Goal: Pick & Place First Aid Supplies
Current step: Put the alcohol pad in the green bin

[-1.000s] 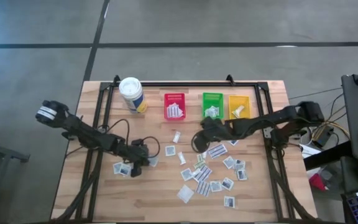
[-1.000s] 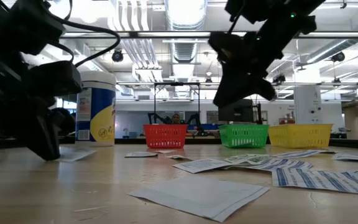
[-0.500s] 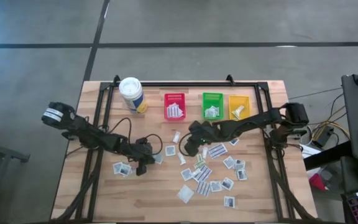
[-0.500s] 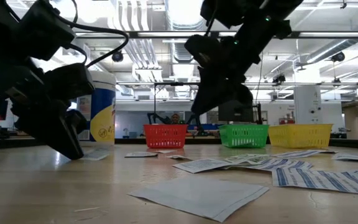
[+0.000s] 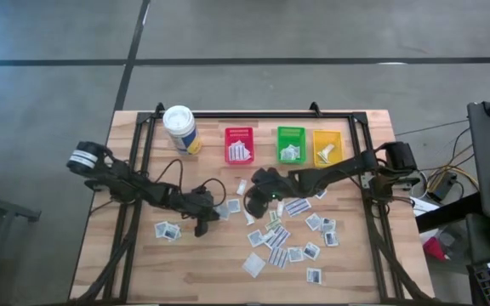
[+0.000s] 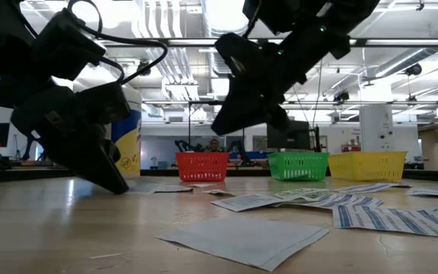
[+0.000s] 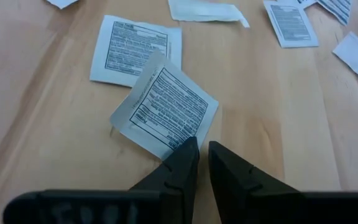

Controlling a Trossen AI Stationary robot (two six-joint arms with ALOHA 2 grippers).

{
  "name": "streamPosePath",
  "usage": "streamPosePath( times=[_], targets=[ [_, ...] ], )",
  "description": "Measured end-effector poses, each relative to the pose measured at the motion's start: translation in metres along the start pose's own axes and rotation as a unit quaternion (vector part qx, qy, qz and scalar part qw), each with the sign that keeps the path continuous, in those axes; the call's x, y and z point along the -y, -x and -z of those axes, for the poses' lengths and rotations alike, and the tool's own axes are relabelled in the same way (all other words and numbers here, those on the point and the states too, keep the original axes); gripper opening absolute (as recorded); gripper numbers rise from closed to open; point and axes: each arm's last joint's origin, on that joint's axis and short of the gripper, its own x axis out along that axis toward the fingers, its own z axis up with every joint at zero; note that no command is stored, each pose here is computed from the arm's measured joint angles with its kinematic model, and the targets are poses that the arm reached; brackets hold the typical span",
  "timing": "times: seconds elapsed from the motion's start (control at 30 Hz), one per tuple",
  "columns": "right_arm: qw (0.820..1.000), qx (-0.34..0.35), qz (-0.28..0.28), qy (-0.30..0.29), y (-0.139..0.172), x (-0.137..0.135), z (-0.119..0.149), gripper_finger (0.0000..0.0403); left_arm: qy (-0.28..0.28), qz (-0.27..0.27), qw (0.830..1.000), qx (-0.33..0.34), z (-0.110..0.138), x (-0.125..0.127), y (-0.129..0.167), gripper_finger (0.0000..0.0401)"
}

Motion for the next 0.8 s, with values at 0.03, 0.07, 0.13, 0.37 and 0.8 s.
streamPosePath(
  times=[0.03,0.07,0.13,0.37,0.8],
  targets=[
    [1.0,0.004,-0.005,0.0,-0.002,-0.001,0.001,0.0061,0.0,0.0,1.0,0.001,0.0,0.0,0.0,0.0064],
    [1.0,0.015,-0.014,-0.001,-0.004,-0.004,0.0,0.0061,0.0,0.0,1.0,0.001,0.0,0.0,-0.001,0.0064],
    [1.0,0.015,-0.02,0.007,-0.007,-0.005,0.003,0.0061,0.0,-0.002,1.0,0.003,-0.001,0.0,-0.001,0.0064],
    [0.996,0.047,-0.058,0.048,-0.019,-0.019,0.012,0.0054,0.002,-0.001,1.0,0.011,-0.003,0.001,0.0,0.0064],
    [0.996,0.051,-0.052,0.051,-0.056,-0.018,0.022,0.0089,-0.014,0.0,1.0,0.016,-0.004,0.001,0.001,0.0064]
  ],
)
